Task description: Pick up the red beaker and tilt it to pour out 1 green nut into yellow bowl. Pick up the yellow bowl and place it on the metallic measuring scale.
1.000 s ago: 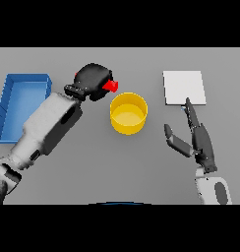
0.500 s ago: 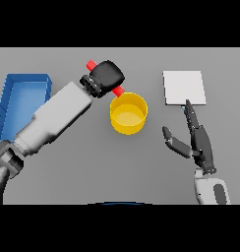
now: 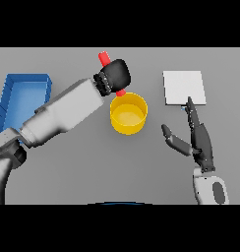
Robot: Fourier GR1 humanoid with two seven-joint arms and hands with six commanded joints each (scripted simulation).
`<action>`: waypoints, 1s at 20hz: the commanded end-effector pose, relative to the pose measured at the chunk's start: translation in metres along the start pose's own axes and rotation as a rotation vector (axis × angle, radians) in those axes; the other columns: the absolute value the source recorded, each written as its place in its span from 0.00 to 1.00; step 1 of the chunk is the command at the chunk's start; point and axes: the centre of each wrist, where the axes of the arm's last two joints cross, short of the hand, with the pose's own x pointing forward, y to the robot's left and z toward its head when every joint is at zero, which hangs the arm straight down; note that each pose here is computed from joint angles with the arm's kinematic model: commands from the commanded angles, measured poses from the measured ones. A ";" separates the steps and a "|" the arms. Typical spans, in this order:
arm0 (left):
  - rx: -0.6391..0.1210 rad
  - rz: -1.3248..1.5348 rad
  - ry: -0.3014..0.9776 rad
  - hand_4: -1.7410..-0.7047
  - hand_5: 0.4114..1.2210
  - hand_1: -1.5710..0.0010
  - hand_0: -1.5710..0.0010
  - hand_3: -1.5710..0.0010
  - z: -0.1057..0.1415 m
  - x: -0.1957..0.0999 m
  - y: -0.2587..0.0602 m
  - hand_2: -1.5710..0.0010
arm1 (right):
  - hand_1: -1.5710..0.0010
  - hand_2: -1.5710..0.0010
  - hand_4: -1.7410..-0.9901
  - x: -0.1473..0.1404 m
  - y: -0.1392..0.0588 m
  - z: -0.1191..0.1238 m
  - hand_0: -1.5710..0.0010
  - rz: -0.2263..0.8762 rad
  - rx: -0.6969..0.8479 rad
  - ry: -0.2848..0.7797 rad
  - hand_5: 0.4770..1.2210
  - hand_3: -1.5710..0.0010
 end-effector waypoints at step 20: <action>0.069 -0.368 0.239 0.02 1.00 0.00 0.00 0.00 0.040 -0.113 0.099 0.00 | 1.00 1.00 0.82 0.001 0.004 -0.001 1.00 0.001 0.010 -0.016 0.10 1.00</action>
